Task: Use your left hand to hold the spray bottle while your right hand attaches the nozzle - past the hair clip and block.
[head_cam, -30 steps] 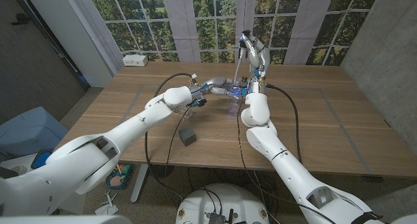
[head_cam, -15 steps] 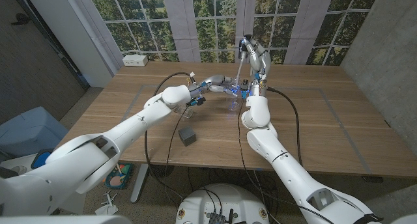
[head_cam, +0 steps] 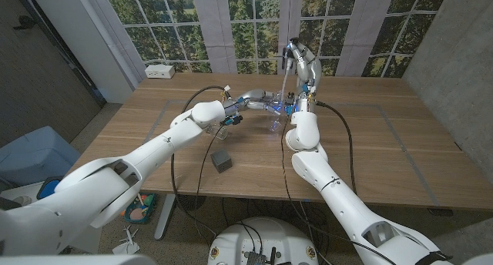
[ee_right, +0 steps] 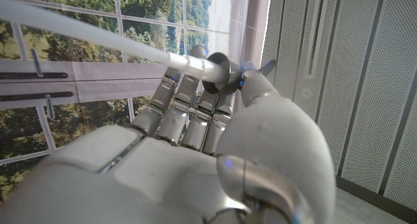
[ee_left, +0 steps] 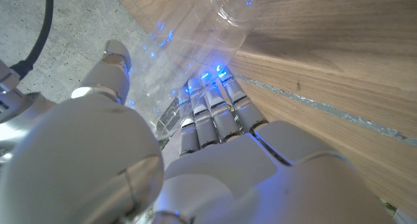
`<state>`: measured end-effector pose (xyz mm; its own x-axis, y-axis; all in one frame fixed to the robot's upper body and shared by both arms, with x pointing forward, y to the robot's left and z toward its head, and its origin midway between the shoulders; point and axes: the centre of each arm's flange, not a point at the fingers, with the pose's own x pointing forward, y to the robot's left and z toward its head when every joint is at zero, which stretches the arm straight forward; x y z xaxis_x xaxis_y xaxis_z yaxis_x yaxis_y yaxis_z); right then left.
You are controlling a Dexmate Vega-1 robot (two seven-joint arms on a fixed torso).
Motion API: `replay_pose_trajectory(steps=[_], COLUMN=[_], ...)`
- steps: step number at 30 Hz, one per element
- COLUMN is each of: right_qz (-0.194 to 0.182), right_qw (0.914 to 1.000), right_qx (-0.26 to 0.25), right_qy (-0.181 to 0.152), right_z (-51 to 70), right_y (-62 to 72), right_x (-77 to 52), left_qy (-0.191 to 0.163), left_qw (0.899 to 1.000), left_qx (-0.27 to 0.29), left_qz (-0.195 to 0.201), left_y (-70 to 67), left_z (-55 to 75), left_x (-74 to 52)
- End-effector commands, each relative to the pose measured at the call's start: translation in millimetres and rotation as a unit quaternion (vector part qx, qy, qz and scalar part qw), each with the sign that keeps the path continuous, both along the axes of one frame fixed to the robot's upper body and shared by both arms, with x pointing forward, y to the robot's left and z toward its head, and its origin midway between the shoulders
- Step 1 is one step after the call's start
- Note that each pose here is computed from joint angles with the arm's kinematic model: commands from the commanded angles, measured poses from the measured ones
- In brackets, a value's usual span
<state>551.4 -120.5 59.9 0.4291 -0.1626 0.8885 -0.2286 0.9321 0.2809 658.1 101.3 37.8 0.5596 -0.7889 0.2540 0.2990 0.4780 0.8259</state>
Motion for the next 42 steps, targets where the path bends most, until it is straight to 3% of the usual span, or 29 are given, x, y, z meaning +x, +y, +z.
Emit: replay_pose_trajectory(steps=[1,10,29,42], right_qz=[-0.002,-0.002,-0.04,-0.042], right_qw=[0.9993,0.999,0.9985,0.9988], right_qx=[0.005,0.017,0.022,0.019], right_qy=[-0.037,-0.041,-0.03,-0.017], right_z=[15.6,17.1,4.1,-2.6], right_y=[1.0,-0.1,-2.4,-3.2], right_x=[-8.8,-6.9,1.2,7.2], left_qy=[0.006,0.009,0.0,-0.002], left_qw=[1.0,1.0,1.0,1.0], left_qx=[0.012,0.014,0.006,-0.004], left_qz=[-0.003,-0.005,-0.006,-0.003], left_y=[-5.6,-6.8,-3.0,1.4], left_z=[-4.7,-5.3,1.8,6.5], left_x=[1.0,0.5,-2.1,-0.4])
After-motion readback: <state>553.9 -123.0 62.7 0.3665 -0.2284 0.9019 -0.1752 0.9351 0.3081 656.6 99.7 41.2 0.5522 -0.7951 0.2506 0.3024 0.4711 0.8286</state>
